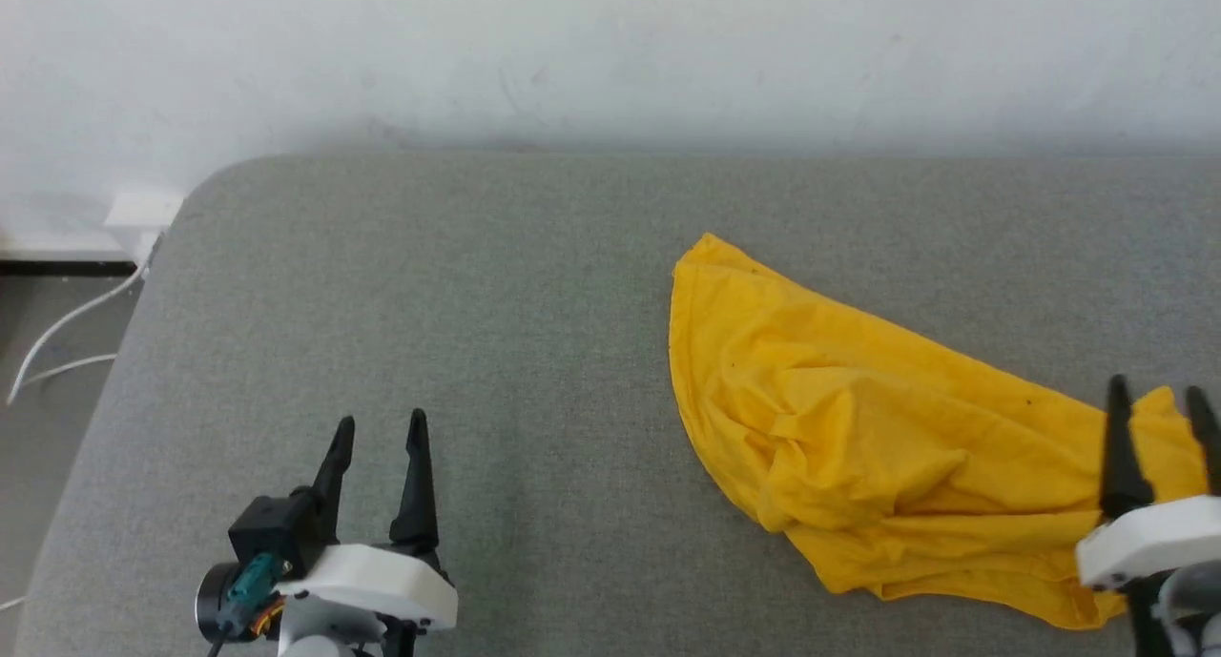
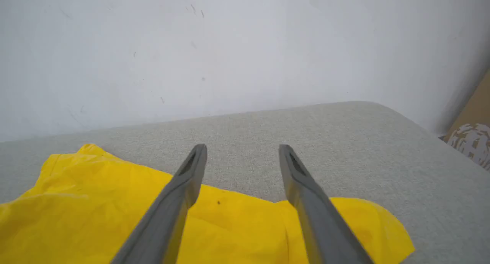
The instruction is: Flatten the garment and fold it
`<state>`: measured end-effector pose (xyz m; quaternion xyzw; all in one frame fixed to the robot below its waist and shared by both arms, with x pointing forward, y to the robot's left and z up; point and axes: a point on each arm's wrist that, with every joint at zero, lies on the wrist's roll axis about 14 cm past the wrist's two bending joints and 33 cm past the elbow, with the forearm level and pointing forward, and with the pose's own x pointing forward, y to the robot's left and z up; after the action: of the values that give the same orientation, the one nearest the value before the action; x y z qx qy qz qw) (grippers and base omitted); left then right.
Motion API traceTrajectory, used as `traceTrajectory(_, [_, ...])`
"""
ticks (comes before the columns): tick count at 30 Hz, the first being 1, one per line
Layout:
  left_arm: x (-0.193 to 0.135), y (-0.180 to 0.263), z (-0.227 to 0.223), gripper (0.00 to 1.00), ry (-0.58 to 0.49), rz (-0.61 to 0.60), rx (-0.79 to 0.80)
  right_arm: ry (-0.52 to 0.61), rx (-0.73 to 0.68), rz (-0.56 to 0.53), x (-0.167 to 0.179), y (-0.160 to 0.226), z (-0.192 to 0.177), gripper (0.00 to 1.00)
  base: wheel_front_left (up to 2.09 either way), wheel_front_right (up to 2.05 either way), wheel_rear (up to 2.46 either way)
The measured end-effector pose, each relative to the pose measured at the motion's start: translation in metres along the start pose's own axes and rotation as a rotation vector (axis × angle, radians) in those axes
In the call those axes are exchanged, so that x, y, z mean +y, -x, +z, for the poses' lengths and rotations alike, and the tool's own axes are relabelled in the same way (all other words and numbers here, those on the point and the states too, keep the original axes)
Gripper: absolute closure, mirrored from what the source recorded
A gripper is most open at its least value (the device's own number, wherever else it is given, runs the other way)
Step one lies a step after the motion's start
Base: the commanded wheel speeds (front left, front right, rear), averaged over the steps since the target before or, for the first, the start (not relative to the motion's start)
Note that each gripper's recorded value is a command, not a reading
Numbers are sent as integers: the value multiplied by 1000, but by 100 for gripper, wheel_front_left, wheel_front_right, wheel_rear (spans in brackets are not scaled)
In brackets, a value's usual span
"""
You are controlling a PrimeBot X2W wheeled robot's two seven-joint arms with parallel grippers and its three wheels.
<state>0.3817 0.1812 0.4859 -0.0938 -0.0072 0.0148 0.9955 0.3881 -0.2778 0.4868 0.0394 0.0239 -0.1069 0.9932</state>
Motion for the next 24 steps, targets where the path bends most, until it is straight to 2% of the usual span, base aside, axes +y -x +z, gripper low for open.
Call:
traceTrajectory(7, [-4,12,3,0,-5,-13,-5,17,-51,169,51,38,15,0,0,0,0])
traceTrajectory(15, [-20,12,-2,0,-9,-63,32,-19,-52,267,80,70,22,0,0,0,0])
traceTrajectory(18, [-44,4,-2,0,-16,-150,50,-22,-48,274,82,74,24,0,0,0,0])
traceTrajectory(24, [-121,-28,10,0,-52,-411,68,-23,-41,276,83,70,27,0,0,0,0])
